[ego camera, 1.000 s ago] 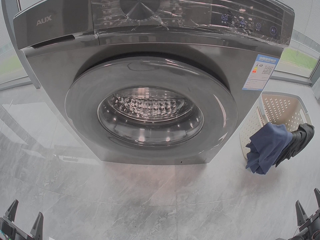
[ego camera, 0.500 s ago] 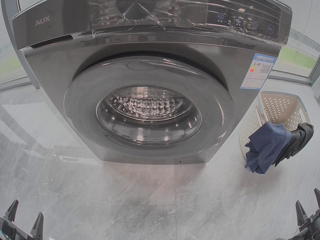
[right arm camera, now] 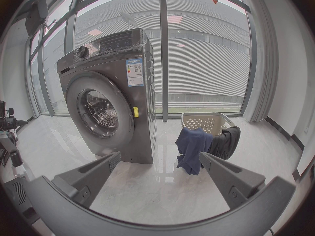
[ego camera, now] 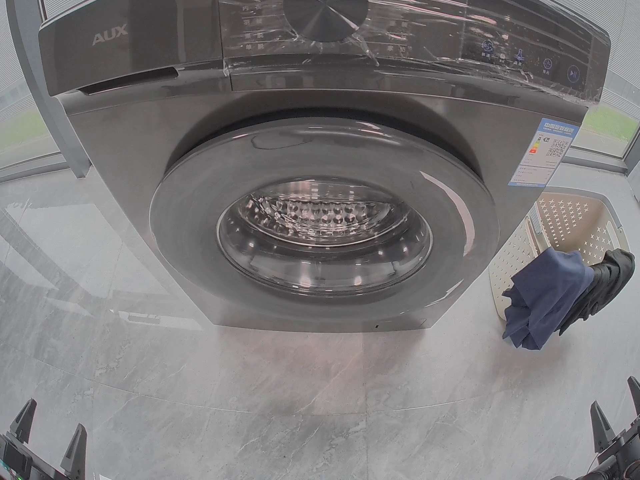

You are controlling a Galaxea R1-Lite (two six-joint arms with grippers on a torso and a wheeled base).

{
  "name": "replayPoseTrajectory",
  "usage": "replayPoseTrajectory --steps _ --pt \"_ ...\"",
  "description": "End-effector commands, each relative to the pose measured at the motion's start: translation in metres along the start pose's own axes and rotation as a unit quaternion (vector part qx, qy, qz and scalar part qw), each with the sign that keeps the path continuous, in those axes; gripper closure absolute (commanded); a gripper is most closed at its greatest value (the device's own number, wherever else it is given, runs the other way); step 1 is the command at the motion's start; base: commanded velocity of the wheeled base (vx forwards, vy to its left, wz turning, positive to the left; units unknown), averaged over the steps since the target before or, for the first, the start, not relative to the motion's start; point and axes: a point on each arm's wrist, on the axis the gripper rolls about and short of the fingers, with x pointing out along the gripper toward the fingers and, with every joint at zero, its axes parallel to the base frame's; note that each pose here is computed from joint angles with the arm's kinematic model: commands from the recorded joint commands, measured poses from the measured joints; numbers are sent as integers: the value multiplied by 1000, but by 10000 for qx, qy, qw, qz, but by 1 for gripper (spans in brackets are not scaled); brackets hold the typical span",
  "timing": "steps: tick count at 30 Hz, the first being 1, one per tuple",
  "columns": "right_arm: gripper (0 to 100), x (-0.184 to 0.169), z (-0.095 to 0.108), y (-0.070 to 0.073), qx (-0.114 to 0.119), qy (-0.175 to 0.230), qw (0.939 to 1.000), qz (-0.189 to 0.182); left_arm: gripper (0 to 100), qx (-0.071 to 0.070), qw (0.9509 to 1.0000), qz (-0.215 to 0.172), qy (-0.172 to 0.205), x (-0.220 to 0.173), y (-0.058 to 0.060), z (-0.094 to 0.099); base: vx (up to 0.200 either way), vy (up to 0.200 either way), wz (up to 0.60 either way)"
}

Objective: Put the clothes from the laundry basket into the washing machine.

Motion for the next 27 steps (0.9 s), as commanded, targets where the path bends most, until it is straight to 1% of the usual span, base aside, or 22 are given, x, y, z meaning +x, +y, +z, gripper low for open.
replayPoseTrajectory --steps 1,2,8,13,15,16,17,18,19,20,21,23,24,25,26,27 --pt "0 0 -5 0 -4 6 10000 0 0 4 10000 1 21 0 0 -4 0 0 0" --pt "0 0 -5 0 4 6 10000 -8 0 12 10000 1 21 0 0 -4 0 0 0" --pt "0 0 -5 0 -11 6 10000 -8 0 20 10000 1 13 0 0 -4 200 0 0" --pt "0 0 -5 0 42 -2 10000 0 0 4 10000 1 13 0 0 -4 0 0 0" --pt "0 -1 -1 0 18 -124 9999 15 0 4 10000 1 13 0 0 -4 0 0 0" --pt "0 -6 19 0 27 -569 9984 39 0 -3 10000 1 21 0 0 -4 0 0 0" --pt "0 -8 34 0 74 -752 9971 58 0 4 10000 1 13 0 0 -4 0 0 0" --pt "0 -8 34 0 74 -752 9971 58 0 4 10000 1 13 0 0 -4 0 0 0" --pt "0 6 54 -1 204 -313 9991 174 0 20 10000 1 13 0 0 -4 0 0 0" --pt "0 13 53 -1 236 -104 9994 248 0 20 10000 1 13 0 0 -4 0 0 0" --pt "0 20 48 0 247 205 9989 333 0 12 10000 1 13 0 0 -4 0 0 0" --pt "0 27 37 0 213 630 9965 515 0 12 10000 1 13 0 0 -4 0 0 0" --pt "0 28 36 0 210 684 9960 537 0 12 10000 8 13 0 0 -4 200 0 0" --pt "0 31 32 1 185 914 9936 631 0 4 10000 8 13 0 0 -4 200 0 0" --pt "0 33 31 1 181 1022 9922 696 0 -3 10000 1 13 0 0 -4 200 0 0" --pt "0 36 30 2 179 1177 9894 829 0 -3 10000 1 13 0 0 -4 0 0 0"
